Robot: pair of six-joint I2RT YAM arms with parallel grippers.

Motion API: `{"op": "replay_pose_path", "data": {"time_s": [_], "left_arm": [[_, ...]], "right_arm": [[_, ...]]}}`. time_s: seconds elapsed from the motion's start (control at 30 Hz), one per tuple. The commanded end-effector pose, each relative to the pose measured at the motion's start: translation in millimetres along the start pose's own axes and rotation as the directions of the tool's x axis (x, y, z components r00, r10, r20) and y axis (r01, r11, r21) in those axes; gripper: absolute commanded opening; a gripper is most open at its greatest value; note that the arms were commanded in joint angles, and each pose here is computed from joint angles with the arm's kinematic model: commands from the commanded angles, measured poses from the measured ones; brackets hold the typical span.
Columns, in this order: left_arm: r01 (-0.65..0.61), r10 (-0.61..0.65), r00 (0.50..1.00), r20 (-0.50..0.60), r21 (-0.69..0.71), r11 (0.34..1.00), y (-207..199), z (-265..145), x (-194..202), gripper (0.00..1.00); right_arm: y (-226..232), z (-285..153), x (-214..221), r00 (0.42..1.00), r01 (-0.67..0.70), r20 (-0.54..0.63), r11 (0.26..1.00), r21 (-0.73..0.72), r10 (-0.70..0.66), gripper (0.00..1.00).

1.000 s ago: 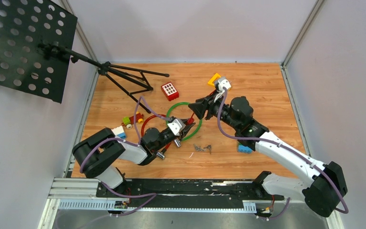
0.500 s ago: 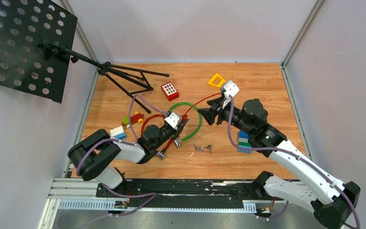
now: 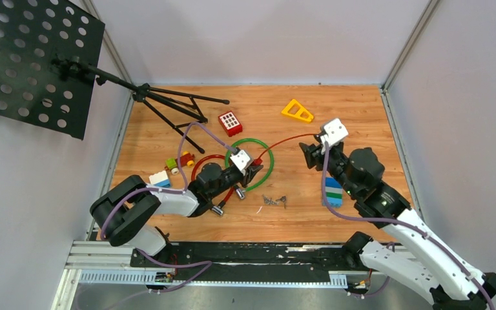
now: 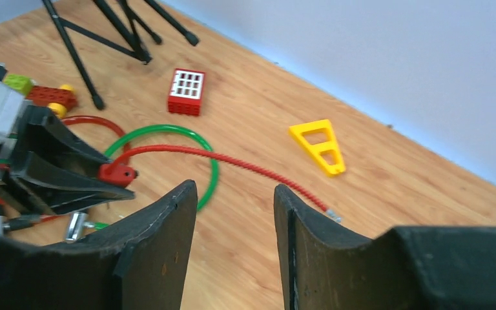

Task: Lock with the key
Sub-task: Lock the lock.

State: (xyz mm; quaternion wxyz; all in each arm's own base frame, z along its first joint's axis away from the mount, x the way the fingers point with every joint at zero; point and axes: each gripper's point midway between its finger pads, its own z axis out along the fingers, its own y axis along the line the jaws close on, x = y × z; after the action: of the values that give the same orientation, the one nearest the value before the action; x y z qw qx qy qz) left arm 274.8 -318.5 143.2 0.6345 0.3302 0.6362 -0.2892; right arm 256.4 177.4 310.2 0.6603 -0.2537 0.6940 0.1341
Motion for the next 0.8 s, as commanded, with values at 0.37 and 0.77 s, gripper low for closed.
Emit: {"op": "replay_pose_path", "data": {"time_s": [0.37, 0.77], "left_arm": [[0.017, -0.06, 0.992, 0.113, 0.341, 0.94, -55, 11, -39, 0.0], [0.027, -0.064, 0.993, 0.1, 0.338, 0.941, -54, 13, -36, 0.0]], "right_arm": [[4, -56, -19, 0.804, 0.591, 0.085, 0.775, -0.226, -0.588, 0.53], [12, -60, -9, 0.737, 0.624, 0.018, 0.669, -0.404, -0.676, 0.49]]}}
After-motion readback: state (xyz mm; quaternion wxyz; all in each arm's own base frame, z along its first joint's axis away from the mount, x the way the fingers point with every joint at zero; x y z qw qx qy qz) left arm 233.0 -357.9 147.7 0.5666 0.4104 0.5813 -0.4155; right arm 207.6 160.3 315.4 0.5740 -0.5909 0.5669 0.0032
